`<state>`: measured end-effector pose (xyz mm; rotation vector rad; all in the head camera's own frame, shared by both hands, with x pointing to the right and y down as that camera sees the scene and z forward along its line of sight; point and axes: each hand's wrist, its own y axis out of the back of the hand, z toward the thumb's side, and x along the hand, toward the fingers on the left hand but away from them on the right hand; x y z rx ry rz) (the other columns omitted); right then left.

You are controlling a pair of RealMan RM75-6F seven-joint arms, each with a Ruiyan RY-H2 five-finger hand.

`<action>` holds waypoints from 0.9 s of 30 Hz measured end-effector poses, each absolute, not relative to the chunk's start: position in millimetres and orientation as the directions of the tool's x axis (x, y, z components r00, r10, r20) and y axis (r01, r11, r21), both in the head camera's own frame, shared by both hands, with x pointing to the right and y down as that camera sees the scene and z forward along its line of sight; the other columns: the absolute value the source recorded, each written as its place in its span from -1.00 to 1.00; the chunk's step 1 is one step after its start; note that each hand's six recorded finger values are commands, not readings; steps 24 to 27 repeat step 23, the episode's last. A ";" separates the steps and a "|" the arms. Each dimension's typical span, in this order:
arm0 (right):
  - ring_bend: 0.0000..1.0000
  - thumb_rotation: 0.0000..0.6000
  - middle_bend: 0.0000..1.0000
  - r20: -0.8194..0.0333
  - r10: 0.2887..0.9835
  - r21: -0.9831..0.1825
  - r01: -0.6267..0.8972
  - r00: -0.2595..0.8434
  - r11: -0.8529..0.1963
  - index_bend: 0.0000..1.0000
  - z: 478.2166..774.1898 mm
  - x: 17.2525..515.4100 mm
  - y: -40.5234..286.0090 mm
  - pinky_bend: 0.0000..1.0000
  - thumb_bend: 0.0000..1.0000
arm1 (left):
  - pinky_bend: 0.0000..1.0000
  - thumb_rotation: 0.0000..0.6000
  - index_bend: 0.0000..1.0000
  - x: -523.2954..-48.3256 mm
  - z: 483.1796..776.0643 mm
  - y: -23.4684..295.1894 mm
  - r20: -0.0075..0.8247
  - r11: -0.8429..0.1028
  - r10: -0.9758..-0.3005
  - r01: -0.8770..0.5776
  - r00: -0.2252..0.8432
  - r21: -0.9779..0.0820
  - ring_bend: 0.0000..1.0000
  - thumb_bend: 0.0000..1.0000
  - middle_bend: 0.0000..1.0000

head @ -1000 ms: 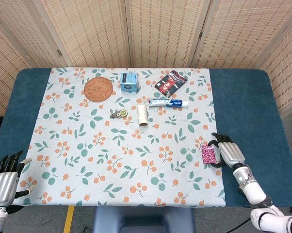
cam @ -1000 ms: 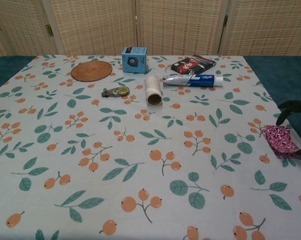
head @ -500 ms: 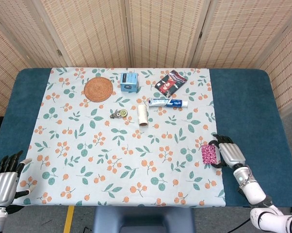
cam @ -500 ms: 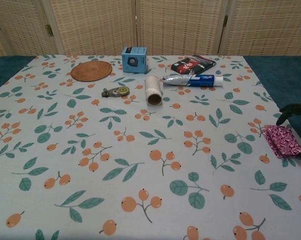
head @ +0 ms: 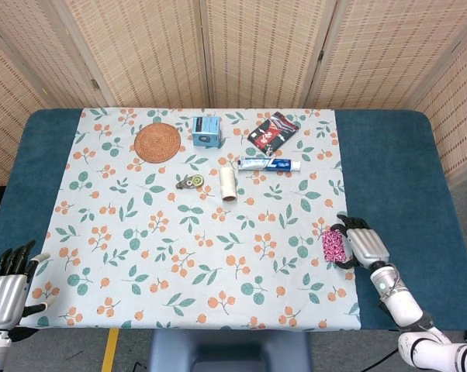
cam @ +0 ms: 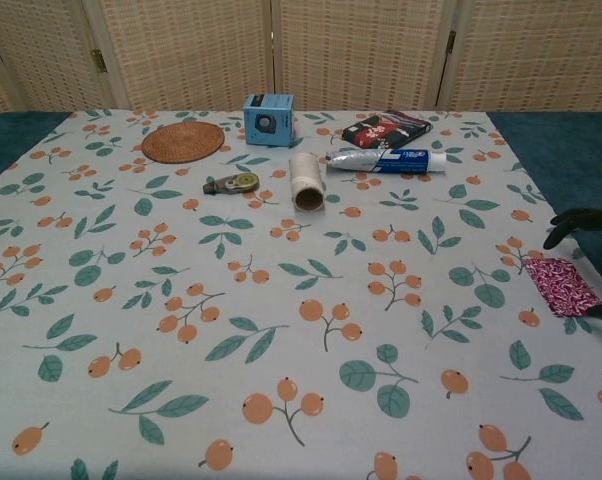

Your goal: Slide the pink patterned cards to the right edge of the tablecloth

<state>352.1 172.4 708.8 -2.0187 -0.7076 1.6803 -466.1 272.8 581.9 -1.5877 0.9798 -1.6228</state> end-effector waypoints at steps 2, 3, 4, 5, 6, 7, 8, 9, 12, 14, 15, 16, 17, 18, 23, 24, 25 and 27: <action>-1.00 0.96 -0.84 -0.758 0.636 -0.625 0.118 0.145 -0.772 -0.56 703.4 352.3 170.5 -1.00 -0.58 | -1.00 1.00 -0.48 -466.8 581.4 271.8 0.504 -0.502 -0.862 -0.047 -0.051 -0.864 -0.83 -0.66 -0.87; -1.00 0.96 -0.84 -0.751 0.644 -0.632 0.119 0.146 -0.765 -0.56 700.4 352.7 169.6 -1.00 -0.58 | -1.00 1.00 -0.48 -467.2 581.1 271.3 0.503 -0.501 -0.863 -0.047 -0.052 -0.864 -0.83 -0.66 -0.87; -1.00 0.97 -0.84 -0.740 0.656 -0.645 0.121 0.147 -0.754 -0.56 695.5 353.8 168.2 -1.00 -0.58 | -1.00 1.00 -0.48 -467.8 580.7 270.8 0.502 -0.500 -0.863 -0.047 -0.054 -0.865 -0.82 -0.66 -0.87; -1.00 0.97 -0.84 -0.730 0.668 -0.656 0.123 0.147 -0.744 -0.56 691.2 354.9 167.1 -1.00 -0.58 | -1.00 1.00 -0.48 -468.3 580.4 270.3 0.501 -0.499 -0.864 -0.047 -0.055 -0.866 -0.82 -0.66 -0.87; -1.00 0.97 -0.84 -0.718 0.681 -0.669 0.126 0.146 -0.733 -0.56 686.5 356.3 165.9 -1.00 -0.58 | -1.00 1.00 -0.48 -468.7 580.1 269.8 0.500 -0.498 -0.864 -0.047 -0.057 -0.866 -0.82 -0.66 -0.87; -1.00 0.97 -0.83 -0.700 0.700 -0.688 0.128 0.143 -0.714 -0.56 679.3 358.7 164.5 -1.00 -0.58 | -1.00 1.00 -0.48 -469.0 579.6 268.9 0.498 -0.496 -0.865 -0.047 -0.058 -0.867 -0.82 -0.66 -0.87; -0.99 0.97 -0.82 -0.684 0.716 -0.704 0.130 0.140 -0.698 -0.56 673.5 360.9 163.5 -1.00 -0.58 | -1.00 1.00 -0.48 -469.1 579.3 268.4 0.497 -0.495 -0.866 -0.047 -0.059 -0.868 -0.82 -0.66 -0.87; -0.98 0.97 -0.80 -0.666 0.733 -0.722 0.131 0.137 -0.680 -0.56 667.3 363.3 162.6 -1.00 -0.58 | -1.00 1.00 -0.48 -469.0 579.1 267.7 0.496 -0.494 -0.866 -0.047 -0.059 -0.868 -0.82 -0.66 -0.87; -0.95 1.00 -0.77 -0.595 0.795 -0.783 0.136 0.122 -0.607 -0.56 644.0 372.7 161.5 -1.00 -0.58 | -1.00 1.00 -0.48 -467.7 578.5 266.0 0.494 -0.492 -0.868 -0.046 -0.057 -0.869 -0.82 -0.66 -0.87; -0.95 1.00 -0.77 -0.539 0.836 -0.824 0.139 0.107 -0.549 -0.56 626.0 380.7 163.6 -1.00 -0.58 | -1.00 1.00 -0.48 -466.0 577.8 264.1 0.490 -0.488 -0.870 -0.047 -0.055 -0.872 -0.82 -0.66 -0.87; -0.95 1.00 -0.77 -0.515 0.851 -0.840 0.141 0.100 -0.524 -0.56 618.2 384.4 165.5 -1.00 -0.58 | -1.00 1.00 -0.48 -465.3 577.4 263.2 0.487 -0.485 -0.872 -0.047 -0.054 -0.873 -0.82 -0.66 -0.87; -0.95 1.00 -0.77 -0.484 0.870 -0.858 0.144 0.088 -0.492 -0.56 608.1 389.7 168.9 -1.00 -0.58 | -1.00 1.00 -0.48 -464.2 576.9 262.1 0.482 -0.480 -0.874 -0.046 -0.052 -0.876 -0.82 -0.66 -0.87; -0.95 1.00 -0.76 -0.463 0.883 -0.871 0.146 0.079 -0.470 -0.56 600.8 393.8 172.2 -1.00 -0.58 | -1.00 1.00 -0.48 -463.3 576.5 261.5 0.480 -0.478 -0.876 -0.046 -0.051 -0.877 -0.82 -0.66 -0.87; -0.95 1.00 -0.76 -0.444 0.894 -0.881 0.149 0.068 -0.449 -0.56 593.8 397.9 176.1 -1.00 -0.58 | -1.00 1.00 -0.48 -462.2 575.9 260.8 0.477 -0.475 -0.877 -0.046 -0.050 -0.879 -0.82 -0.66 -0.87; -0.95 1.00 -0.76 -0.375 0.927 -0.911 0.183 0.009 -0.371 -0.56 563.5 417.3 202.3 -1.00 -0.58 | -1.00 1.00 -0.48 -453.7 569.1 255.8 0.447 -0.445 -0.894 -0.051 -0.036 -0.894 -0.82 -0.66 -0.87; -0.95 1.00 -0.76 -0.375 0.927 -0.911 0.183 0.009 -0.371 -0.56 563.5 417.3 202.3 -1.00 -0.58 | -1.00 1.00 -0.48 -453.7 569.1 255.8 0.447 -0.445 -0.894 -0.051 -0.036 -0.894 -0.82 -0.66 -0.87; -0.95 1.00 -0.76 -0.375 0.927 -0.911 0.183 0.009 -0.371 -0.56 563.5 417.3 202.3 -1.00 -0.58 | -1.00 1.00 -0.48 -453.7 569.1 255.8 0.447 -0.445 -0.894 -0.051 -0.036 -0.894 -0.82 -0.66 -0.87; -0.95 1.00 -0.76 -0.375 0.927 -0.911 0.183 0.009 -0.371 -0.56 563.5 417.3 202.3 -1.00 -0.58 | -1.00 1.00 -0.48 -453.7 569.1 255.8 0.447 -0.445 -0.894 -0.051 -0.036 -0.894 -0.82 -0.66 -0.87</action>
